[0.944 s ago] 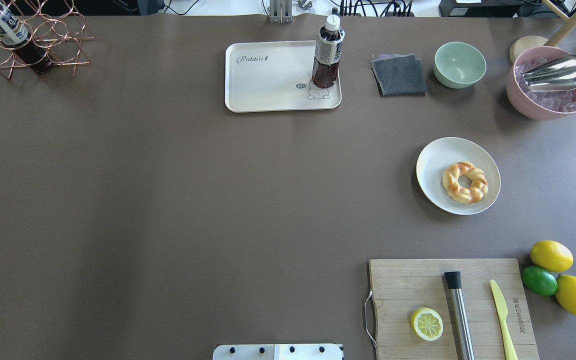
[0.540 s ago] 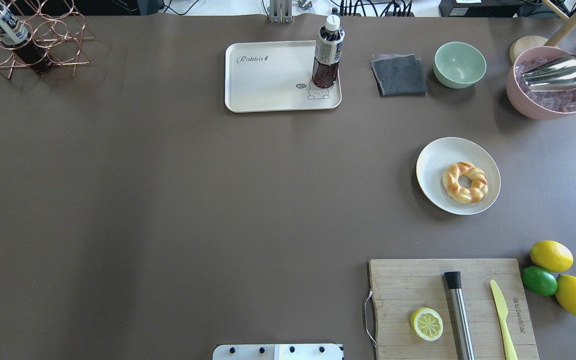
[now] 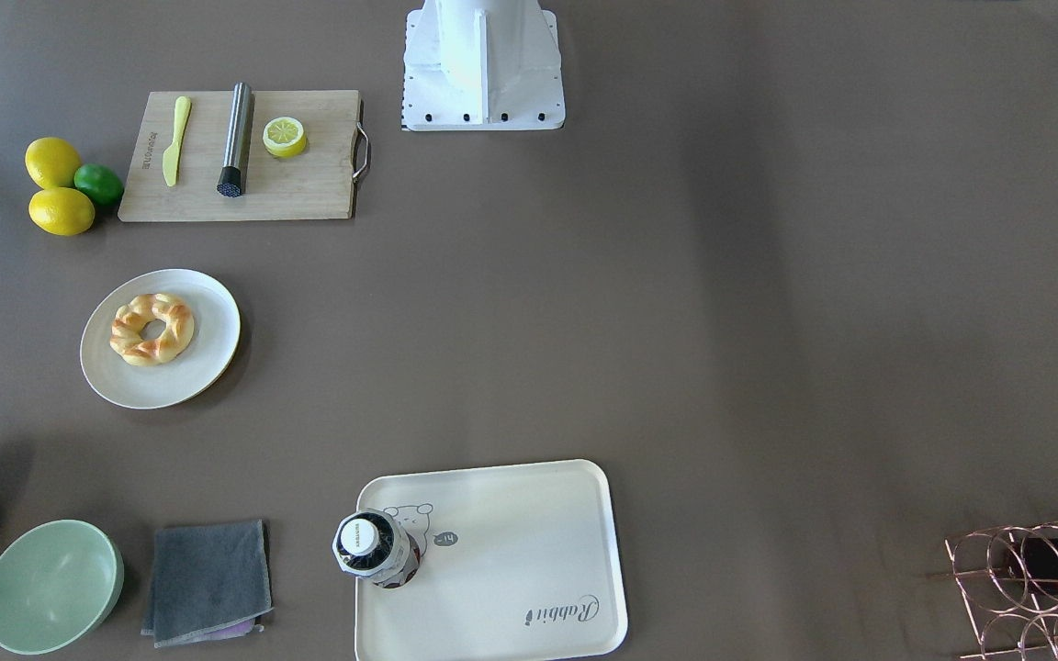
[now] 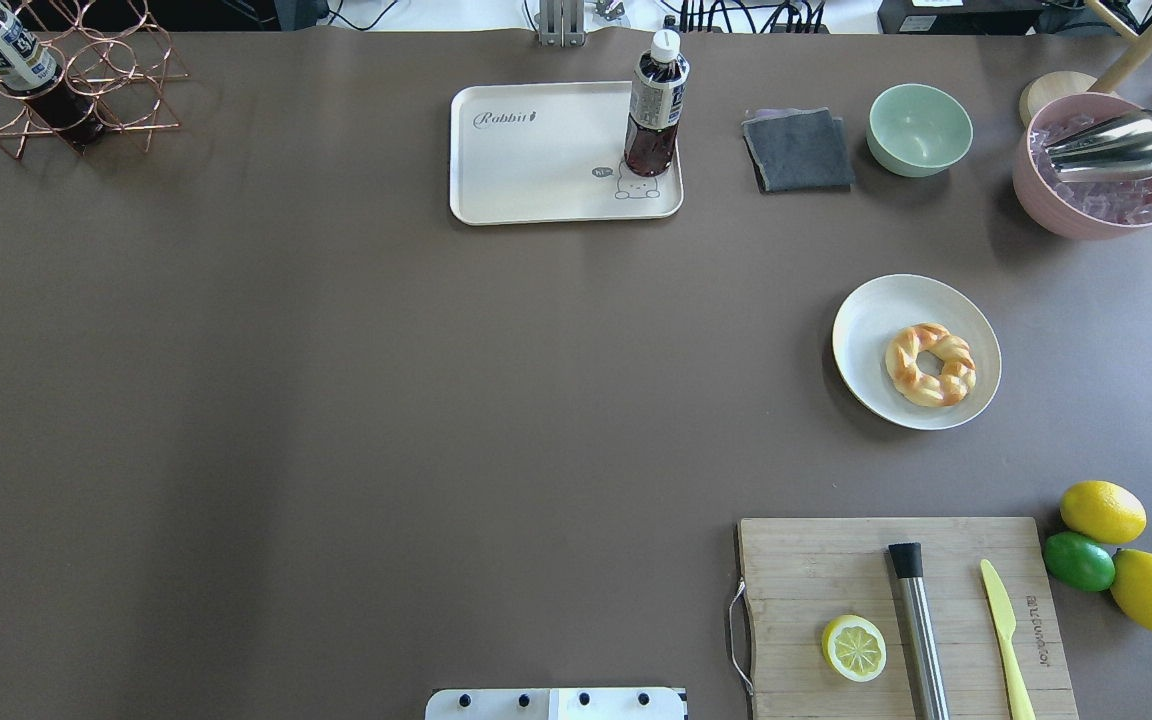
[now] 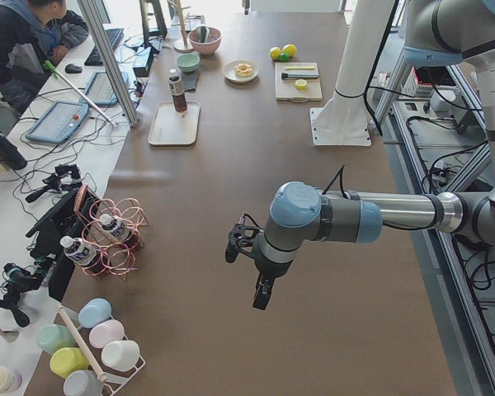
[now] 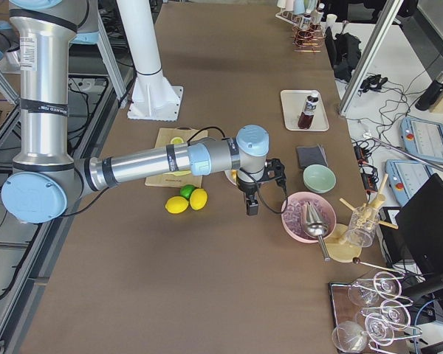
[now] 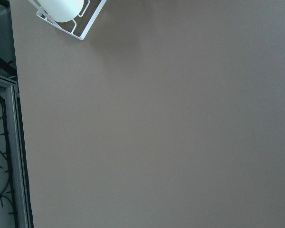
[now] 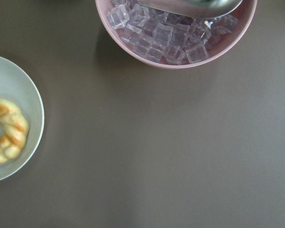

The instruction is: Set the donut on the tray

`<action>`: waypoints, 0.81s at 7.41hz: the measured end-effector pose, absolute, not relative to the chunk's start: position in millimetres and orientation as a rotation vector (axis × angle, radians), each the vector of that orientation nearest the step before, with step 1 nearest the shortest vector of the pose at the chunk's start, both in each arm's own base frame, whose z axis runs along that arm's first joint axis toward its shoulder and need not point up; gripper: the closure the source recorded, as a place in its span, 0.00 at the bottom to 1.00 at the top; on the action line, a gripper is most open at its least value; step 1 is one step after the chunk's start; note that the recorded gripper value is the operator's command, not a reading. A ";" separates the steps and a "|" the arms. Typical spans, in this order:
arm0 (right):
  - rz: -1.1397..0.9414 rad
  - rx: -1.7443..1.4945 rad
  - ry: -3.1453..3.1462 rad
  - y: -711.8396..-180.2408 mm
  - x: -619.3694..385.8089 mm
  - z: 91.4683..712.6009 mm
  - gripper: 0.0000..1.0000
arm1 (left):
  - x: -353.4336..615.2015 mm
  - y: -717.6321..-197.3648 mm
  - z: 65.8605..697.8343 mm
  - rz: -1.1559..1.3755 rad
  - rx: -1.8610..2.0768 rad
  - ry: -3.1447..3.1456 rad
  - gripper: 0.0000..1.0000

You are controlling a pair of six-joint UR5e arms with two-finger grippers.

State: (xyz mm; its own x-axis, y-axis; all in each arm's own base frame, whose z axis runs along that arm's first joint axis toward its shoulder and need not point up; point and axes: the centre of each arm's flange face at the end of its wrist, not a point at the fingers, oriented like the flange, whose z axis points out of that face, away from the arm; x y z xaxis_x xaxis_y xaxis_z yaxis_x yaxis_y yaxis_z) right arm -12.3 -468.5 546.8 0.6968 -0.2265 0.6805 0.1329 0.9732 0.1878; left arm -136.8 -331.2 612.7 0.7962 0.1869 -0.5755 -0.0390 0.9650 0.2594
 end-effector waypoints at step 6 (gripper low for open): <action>-0.056 0.092 -0.908 -490.2 -178.6 571.4 0.23 | -136.4 -330.9 618.0 0.120 0.233 0.647 0.03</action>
State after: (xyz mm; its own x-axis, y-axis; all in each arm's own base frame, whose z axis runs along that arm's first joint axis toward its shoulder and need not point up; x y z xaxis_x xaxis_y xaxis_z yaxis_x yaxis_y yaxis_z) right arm -178.6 -490.2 571.4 0.6144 -0.0873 0.7841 0.0091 0.9946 0.1037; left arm -136.4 -330.9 618.0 0.7923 0.1832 -0.5820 -0.0385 0.9670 0.2519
